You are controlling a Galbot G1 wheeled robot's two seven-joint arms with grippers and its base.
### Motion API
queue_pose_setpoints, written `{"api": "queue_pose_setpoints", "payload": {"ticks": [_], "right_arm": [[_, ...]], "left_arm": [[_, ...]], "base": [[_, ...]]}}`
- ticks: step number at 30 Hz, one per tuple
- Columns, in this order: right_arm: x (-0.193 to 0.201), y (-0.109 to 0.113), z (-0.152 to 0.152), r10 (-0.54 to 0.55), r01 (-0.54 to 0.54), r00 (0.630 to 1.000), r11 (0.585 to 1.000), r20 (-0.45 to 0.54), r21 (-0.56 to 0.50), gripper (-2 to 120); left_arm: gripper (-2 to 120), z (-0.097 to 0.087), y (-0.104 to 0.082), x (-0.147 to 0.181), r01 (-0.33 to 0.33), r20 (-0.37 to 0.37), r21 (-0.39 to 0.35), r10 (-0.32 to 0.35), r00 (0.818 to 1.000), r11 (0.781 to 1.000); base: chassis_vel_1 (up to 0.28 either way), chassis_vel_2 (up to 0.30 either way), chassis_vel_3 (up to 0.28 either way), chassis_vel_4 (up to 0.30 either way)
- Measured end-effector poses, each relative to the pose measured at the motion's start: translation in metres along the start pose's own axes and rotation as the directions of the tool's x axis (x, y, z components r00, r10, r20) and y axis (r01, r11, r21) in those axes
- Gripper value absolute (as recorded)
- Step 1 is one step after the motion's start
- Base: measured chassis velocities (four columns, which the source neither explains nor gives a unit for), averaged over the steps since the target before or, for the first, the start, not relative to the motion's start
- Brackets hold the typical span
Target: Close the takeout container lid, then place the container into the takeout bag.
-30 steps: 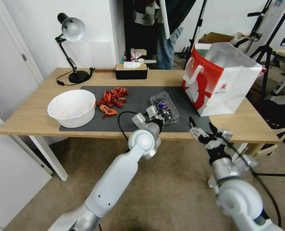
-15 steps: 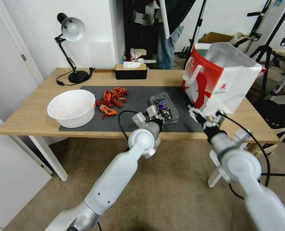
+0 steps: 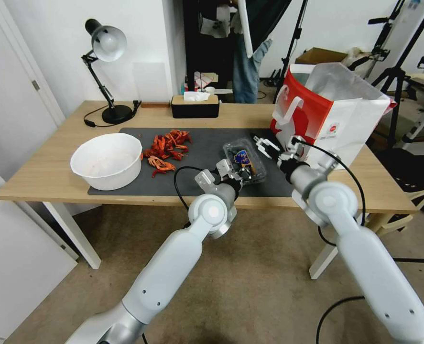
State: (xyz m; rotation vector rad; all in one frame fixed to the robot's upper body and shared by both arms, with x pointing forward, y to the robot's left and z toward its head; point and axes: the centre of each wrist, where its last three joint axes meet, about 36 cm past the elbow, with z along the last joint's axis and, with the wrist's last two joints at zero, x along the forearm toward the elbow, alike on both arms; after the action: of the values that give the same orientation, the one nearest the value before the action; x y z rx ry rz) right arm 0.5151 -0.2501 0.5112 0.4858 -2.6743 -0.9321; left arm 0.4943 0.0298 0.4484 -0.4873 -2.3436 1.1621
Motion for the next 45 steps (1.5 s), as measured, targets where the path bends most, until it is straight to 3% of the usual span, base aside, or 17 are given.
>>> {"api": "queue_pose_setpoints", "payload": {"ticks": [3, 10, 14, 26, 45], "right_arm": [[-0.004, 0.0, -0.002, 0.005, -0.005, 1.0, 1.0, -0.006, 0.01, 100], [-0.032, -0.002, -0.012, 0.099, -0.081, 0.987, 0.986, -0.129, 0.143, 100], [-0.04, -0.001, -0.017, 0.126, -0.095, 0.974, 0.981, -0.188, 0.167, 100], [-0.064, -0.007, -0.019, 0.167, -0.138, 0.941, 0.983, -0.293, 0.117, 100], [-0.071, -0.016, -0.018, 0.152, -0.152, 0.913, 0.988, -0.379, 0.032, 98]], "left_arm": [[0, 0.0, 0.0, 0.0, 0.0, 0.0, 0.0, 0.0, 1.0, 1.0], [0, 0.0, 0.001, 0.002, -0.004, 0.001, 0.0, 0.004, 1.0, 1.0], [0, 0.0, 0.001, 0.002, -0.005, 0.001, 0.0, 0.005, 1.0, 1.0], [0, 0.002, 0.001, 0.002, -0.01, 0.0, 0.002, 0.01, 1.0, 1.0], [0, 0.007, -0.002, -0.001, -0.014, -0.007, 0.003, 0.015, 1.0, 1.0]], "base": [[0.0, 0.0, 0.0, 0.0], [0.0, 0.0, 0.0, 0.0], [0.0, 0.0, 0.0, 0.0], [0.0, 0.0, 0.0, 0.0], [0.0, 0.0, 0.0, 0.0]]}}
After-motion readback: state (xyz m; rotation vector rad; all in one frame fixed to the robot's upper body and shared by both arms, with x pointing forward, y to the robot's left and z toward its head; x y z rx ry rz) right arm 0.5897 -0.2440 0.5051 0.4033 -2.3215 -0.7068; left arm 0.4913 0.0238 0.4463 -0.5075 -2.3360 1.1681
